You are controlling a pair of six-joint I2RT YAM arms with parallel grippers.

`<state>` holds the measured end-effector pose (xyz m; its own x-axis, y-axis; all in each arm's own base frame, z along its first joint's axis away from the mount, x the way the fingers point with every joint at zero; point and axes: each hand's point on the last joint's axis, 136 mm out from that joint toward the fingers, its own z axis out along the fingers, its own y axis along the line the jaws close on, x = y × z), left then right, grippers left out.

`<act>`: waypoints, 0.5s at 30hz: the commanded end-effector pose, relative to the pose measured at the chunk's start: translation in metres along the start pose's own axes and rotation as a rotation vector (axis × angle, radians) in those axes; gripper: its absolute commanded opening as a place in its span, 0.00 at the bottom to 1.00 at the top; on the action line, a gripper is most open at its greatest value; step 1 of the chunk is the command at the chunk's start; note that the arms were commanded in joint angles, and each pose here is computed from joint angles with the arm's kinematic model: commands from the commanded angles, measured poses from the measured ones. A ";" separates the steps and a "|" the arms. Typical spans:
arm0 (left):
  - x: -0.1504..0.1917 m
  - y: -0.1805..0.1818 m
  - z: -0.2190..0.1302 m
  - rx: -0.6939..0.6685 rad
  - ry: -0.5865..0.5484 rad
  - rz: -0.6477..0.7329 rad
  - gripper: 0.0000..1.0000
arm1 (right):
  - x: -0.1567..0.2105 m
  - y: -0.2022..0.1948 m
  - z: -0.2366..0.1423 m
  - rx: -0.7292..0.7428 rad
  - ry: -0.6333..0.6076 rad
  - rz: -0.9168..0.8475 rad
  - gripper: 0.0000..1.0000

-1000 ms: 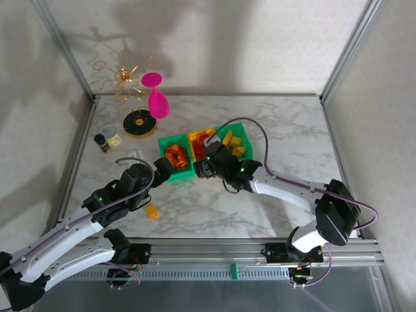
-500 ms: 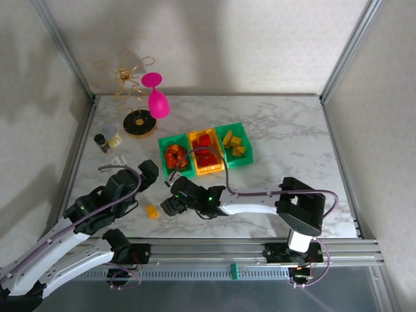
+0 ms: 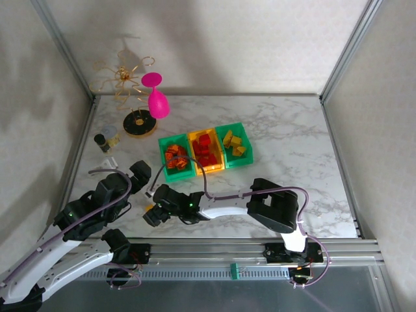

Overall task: Sort the legos into containers by color
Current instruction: Pick up the lego from the bottom-left of the table.

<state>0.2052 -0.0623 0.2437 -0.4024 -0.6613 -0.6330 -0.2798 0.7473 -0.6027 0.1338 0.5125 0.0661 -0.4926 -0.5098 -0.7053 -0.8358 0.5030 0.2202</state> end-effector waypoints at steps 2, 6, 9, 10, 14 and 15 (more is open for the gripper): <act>-0.008 0.031 -0.010 -0.117 -0.040 -0.071 1.00 | 0.001 0.014 0.013 -0.024 0.016 -0.035 0.88; -0.009 0.031 -0.011 -0.115 -0.046 -0.078 1.00 | 0.007 0.010 0.021 0.016 0.034 -0.043 0.88; -0.008 0.031 -0.009 -0.113 -0.044 -0.080 1.00 | 0.013 0.002 0.026 0.060 0.052 -0.033 0.88; -0.006 0.030 -0.008 -0.111 -0.040 -0.081 1.00 | 0.014 -0.001 0.026 0.077 0.055 -0.030 0.87; -0.003 0.030 -0.004 -0.109 -0.032 -0.080 1.00 | 0.017 -0.013 0.022 0.139 0.062 -0.029 0.84; -0.002 0.029 -0.003 -0.108 -0.031 -0.080 1.00 | 0.017 -0.015 0.020 0.148 0.061 -0.034 0.83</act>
<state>0.2041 -0.0589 0.2474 -0.3844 -0.6697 -0.6354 -0.2764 0.7402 -0.6130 0.1390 0.5151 0.0362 -0.4924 -0.5607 -0.6657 -0.8227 0.5496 0.1456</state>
